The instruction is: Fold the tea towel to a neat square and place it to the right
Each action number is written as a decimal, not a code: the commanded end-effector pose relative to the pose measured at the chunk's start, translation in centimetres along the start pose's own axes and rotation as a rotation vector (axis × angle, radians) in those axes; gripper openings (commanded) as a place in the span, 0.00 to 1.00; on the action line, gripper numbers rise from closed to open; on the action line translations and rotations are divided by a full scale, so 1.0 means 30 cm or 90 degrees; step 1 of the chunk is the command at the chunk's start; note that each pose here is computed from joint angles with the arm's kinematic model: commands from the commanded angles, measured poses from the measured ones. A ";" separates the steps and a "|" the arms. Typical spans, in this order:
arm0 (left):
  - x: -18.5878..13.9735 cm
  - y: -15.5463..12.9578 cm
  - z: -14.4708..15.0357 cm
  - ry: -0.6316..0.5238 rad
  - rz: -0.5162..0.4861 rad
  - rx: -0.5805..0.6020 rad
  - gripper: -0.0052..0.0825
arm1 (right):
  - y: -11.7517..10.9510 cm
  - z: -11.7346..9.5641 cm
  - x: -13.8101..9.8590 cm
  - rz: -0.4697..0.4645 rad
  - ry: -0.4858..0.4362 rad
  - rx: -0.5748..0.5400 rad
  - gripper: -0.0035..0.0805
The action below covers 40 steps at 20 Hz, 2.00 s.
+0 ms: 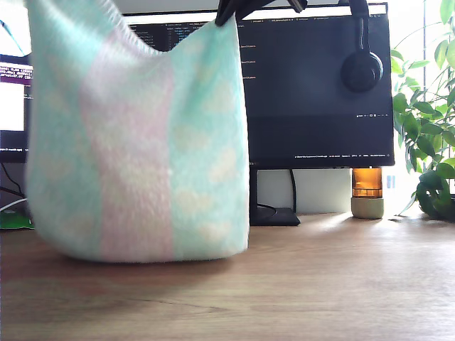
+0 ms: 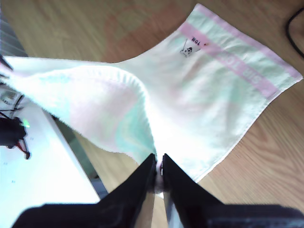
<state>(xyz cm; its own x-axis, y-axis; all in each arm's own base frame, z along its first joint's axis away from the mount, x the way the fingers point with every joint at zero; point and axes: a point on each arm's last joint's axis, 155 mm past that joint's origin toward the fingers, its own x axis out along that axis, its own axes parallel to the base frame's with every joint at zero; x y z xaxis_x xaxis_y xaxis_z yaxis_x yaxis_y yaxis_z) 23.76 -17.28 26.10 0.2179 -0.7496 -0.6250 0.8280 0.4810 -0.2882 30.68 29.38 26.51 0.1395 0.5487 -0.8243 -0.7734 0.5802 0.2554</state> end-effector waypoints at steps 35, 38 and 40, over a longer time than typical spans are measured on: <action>0.077 -0.429 -0.498 0.219 -0.164 -0.228 0.03 | 0.266 -0.741 -0.007 0.073 0.138 0.061 0.03; 0.058 -0.480 -0.504 0.221 -0.194 -0.221 0.03 | 0.285 -0.763 -0.036 0.083 0.139 0.062 0.03; 0.057 -0.486 -0.504 0.219 -0.196 -0.214 0.03 | 0.283 -0.750 -0.034 0.082 0.128 0.058 0.03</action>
<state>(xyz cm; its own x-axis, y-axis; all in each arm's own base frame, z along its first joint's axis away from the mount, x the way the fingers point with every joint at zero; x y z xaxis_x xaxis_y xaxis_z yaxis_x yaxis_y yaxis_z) 4.68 -19.00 18.79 -0.2220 -0.7258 -0.6511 0.6187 0.4113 -0.6694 9.98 20.73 18.97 -0.0875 0.5269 -0.8454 -0.7260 0.5474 0.4163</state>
